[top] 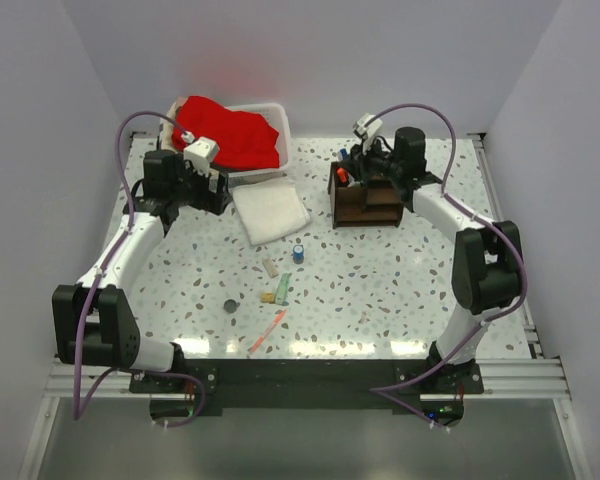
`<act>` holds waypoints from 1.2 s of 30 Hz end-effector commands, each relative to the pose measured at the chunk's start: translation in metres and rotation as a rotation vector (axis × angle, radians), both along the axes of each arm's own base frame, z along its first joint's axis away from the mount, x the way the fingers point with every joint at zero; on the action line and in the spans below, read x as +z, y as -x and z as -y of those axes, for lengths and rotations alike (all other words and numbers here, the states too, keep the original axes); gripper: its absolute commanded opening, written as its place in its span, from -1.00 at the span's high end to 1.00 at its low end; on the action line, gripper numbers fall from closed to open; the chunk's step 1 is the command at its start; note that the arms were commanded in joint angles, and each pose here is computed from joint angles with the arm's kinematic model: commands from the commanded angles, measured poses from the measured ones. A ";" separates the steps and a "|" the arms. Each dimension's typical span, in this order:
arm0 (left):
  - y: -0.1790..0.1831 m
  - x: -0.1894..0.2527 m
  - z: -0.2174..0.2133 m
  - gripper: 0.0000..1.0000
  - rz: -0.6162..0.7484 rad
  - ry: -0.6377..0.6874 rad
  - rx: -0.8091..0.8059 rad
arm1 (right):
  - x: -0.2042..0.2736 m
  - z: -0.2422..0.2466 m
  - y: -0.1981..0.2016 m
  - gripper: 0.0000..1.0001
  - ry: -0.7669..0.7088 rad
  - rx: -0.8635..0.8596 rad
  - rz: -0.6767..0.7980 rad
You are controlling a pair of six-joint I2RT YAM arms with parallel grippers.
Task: Sort the stationery into containers
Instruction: Place the pen in the storage box, then pick up the stationery from the center of the board.
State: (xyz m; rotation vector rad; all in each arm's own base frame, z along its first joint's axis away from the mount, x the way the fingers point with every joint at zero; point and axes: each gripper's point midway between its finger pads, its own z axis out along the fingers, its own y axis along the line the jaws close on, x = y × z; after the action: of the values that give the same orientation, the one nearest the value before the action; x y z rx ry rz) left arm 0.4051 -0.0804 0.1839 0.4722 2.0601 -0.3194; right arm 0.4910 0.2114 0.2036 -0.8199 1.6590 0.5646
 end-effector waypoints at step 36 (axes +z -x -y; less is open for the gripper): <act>0.048 0.034 -0.021 -1.00 0.093 0.030 0.112 | -0.079 -0.090 0.187 -0.88 0.574 0.653 -0.219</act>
State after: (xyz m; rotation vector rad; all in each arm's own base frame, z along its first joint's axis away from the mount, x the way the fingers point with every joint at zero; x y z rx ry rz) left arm 0.3610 -0.0702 0.2078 0.3946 2.0022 -0.2862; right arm 0.2925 0.2868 0.1269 -1.7911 1.8254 0.7107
